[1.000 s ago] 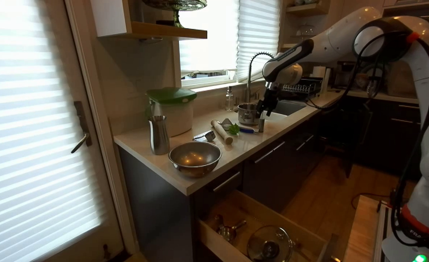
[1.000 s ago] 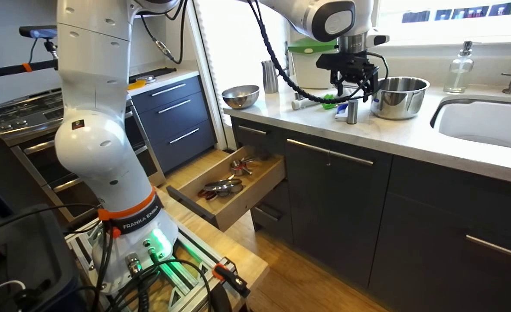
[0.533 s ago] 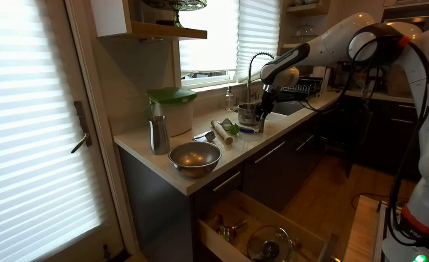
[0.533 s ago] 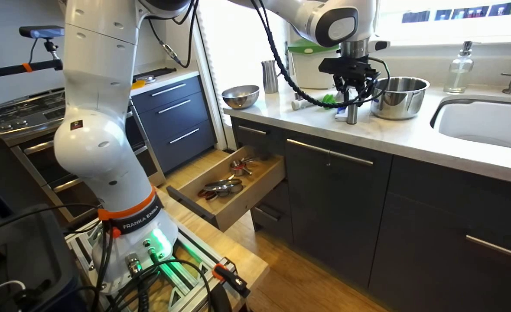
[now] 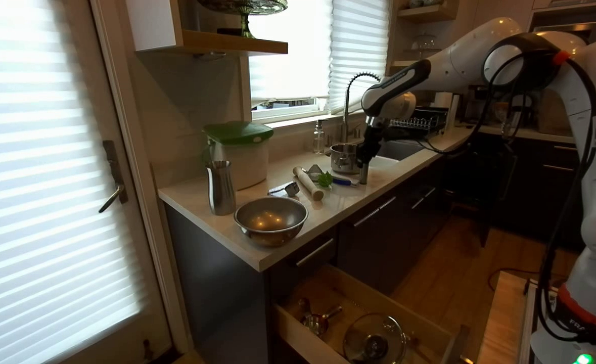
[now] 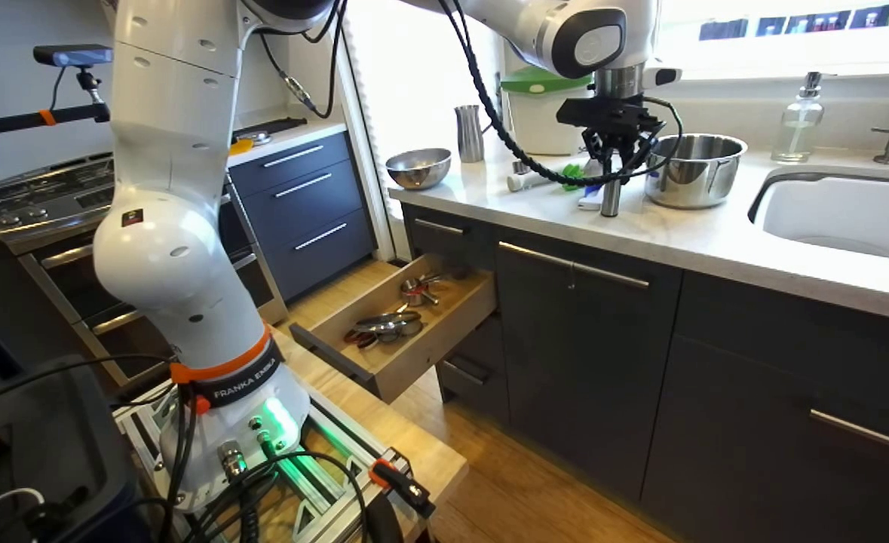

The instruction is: Move the silver cylinder from the counter to the open drawer

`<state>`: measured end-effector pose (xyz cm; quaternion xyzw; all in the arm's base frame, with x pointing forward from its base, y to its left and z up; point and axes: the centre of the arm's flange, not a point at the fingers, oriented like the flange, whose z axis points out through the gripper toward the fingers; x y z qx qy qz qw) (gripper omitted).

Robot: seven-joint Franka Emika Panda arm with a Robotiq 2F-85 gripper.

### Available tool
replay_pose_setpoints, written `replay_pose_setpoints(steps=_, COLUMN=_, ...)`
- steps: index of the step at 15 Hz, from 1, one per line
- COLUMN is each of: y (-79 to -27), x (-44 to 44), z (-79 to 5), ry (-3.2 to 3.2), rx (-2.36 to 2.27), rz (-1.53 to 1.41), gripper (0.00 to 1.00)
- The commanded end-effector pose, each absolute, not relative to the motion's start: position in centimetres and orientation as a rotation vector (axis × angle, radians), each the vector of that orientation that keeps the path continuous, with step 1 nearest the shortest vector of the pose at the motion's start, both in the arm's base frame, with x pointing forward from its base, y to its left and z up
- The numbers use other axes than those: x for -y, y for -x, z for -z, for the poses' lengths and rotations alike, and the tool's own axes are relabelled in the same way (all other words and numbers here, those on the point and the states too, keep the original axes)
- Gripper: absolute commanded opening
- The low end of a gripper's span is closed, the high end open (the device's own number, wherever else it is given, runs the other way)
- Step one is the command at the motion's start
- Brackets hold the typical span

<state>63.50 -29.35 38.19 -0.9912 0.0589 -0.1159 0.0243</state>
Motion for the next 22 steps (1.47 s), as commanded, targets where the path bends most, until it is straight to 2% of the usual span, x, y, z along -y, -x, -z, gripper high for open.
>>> replay_pose_setpoints(steps=1, y=-62.1, x=29.7, z=-39.5, ry=3.088, rx=-0.169, rz=0.240, gripper=0.12)
replay_pose_setpoints(steps=9, y=-54.4, x=22.0, z=-43.7, ry=3.054, rx=0.377, rz=0.134, gripper=0.12)
replay_pose_setpoints(steps=19, y=-44.7, x=14.2, z=-43.0, ry=2.966, rx=0.215, rz=0.247, gripper=0.12)
replay_pose_setpoints(steps=22, y=-43.3, x=13.3, z=-41.6, ry=2.985, rx=0.248, rz=0.265, gripper=0.12)
